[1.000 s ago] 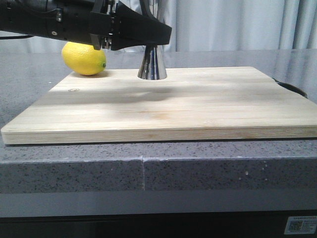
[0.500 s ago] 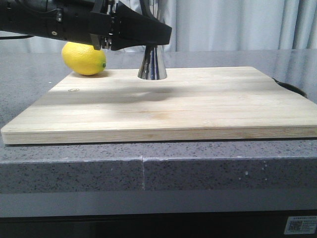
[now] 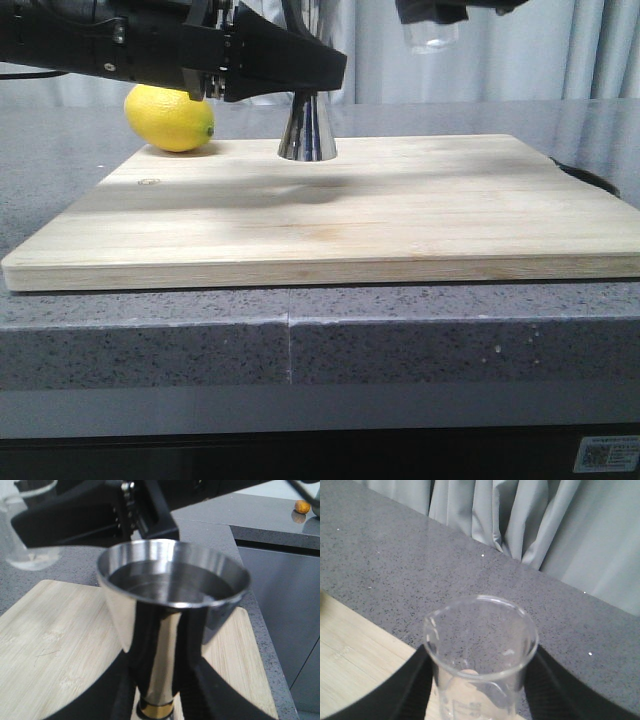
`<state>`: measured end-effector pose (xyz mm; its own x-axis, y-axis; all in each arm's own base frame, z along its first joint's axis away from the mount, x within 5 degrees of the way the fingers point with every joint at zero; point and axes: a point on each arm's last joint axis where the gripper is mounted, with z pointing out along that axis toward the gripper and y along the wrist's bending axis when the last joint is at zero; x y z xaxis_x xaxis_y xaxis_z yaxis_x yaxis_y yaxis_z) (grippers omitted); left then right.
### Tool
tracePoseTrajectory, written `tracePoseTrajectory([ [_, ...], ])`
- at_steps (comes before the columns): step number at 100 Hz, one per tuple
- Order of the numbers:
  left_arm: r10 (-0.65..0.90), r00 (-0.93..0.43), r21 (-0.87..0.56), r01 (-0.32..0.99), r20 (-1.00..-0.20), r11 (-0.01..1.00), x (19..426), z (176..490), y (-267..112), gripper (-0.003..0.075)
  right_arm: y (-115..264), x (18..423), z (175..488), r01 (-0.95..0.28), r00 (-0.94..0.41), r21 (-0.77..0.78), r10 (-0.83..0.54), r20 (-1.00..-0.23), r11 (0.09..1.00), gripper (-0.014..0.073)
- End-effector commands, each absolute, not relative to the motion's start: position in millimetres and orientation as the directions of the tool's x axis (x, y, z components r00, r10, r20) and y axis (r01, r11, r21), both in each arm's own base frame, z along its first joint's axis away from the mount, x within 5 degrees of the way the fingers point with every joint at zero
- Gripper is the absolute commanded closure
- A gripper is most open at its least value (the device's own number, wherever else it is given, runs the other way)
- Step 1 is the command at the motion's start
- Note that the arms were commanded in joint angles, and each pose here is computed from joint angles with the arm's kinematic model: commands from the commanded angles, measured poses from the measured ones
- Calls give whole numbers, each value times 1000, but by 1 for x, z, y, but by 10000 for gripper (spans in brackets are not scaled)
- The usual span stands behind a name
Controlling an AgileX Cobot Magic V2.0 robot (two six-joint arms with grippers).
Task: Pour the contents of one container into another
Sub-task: 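Carry the empty beaker with the right gripper away from the jigger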
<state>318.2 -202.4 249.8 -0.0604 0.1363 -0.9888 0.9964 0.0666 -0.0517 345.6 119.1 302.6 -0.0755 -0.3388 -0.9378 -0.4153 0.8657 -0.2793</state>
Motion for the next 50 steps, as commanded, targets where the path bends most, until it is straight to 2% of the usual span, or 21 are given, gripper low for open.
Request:
tracePoseTrajectory([
  [1,4,-15,-14,1000,-1000,14,309,285,-205,554,117,346,330,-388,61,-278,-277,-959,879,337],
  [50,14,-11,-11,1000,-1000,9,308,285,-205,554,96,329,284,-397,70,-150,-134,-989,905,337],
])
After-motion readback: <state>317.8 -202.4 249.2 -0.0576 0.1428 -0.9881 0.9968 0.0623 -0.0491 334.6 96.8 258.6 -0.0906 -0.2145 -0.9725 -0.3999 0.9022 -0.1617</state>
